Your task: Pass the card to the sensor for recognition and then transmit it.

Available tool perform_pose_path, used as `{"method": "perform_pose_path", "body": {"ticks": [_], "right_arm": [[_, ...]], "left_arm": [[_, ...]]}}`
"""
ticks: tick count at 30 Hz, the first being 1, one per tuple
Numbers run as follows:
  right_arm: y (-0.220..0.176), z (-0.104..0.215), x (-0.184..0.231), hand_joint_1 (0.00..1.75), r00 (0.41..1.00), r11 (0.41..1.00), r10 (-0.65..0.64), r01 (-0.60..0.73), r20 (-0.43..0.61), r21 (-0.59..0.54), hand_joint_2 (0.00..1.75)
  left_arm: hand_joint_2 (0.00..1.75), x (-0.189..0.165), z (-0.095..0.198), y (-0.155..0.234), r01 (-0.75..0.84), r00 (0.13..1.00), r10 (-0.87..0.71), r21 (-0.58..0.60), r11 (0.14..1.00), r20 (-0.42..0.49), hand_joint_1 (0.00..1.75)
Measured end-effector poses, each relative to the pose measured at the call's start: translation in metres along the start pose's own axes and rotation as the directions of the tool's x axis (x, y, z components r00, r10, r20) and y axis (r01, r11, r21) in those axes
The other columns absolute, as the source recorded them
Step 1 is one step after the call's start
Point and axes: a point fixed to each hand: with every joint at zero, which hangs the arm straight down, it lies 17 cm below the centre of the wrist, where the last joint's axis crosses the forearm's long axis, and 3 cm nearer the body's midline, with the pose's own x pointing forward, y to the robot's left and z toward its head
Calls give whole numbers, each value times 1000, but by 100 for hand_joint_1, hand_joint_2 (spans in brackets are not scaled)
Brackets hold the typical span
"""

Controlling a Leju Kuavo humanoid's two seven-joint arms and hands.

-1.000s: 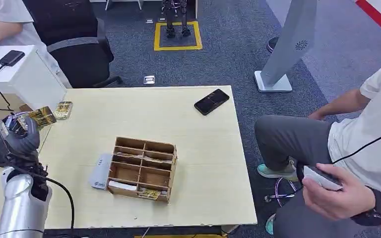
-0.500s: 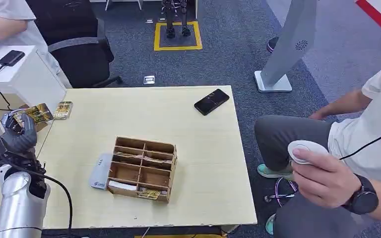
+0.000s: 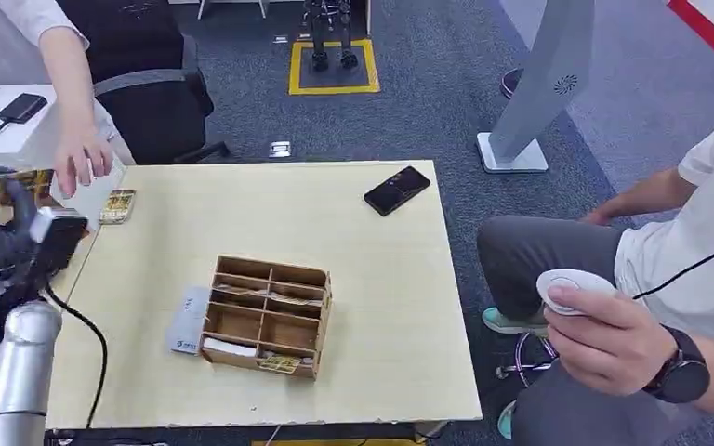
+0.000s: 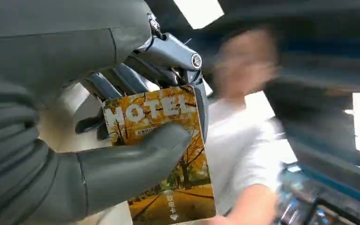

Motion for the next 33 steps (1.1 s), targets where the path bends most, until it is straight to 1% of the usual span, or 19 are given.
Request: {"method": "perform_pose_path", "body": {"ticks": [1,2,3,4,6,8,16,27,28,33], "right_arm": [[-1,-1,2,0,1000,1000,5,-5,5,-1,0],[-2,-1,3,0,1000,1000,9,-9,9,-2,0],[-2,-1,4,0,1000,1000,15,-15,13,-2,0],[-2,-1,5,0,1000,1000,19,-19,15,-2,0],[-2,-1,3,0,1000,1000,22,-22,11,0,0],[-2,-1,3,0,1000,1000,25,-25,10,0,0],[-1,-1,4,0,999,999,34,-34,13,2,0],[-1,-1,6,0,999,999,38,-38,22,1,0],[-1,-1,6,0,999,999,38,-38,22,1,0],[-1,-1,6,0,999,999,39,-39,23,1,0]], "left_arm": [[175,8,-4,-2,115,990,-113,-20,993,84,175],[175,14,-5,-6,189,973,-183,-32,981,142,175],[175,16,-6,-8,228,961,-219,-34,973,170,175],[175,12,-7,-5,207,968,-201,-28,978,150,175],[175,-3,-15,5,113,991,-113,1,994,65,175],[175,-11,-20,11,78,997,-78,20,997,26,175],[175,-18,-28,13,82,996,-82,27,996,17,175],[175,-23,-31,9,94,995,-94,16,995,11,175],[175,-23,-31,8,95,995,-95,14,995,10,0],[175,-29,-29,4,44,999,-44,-4,999,-16,0]]}}
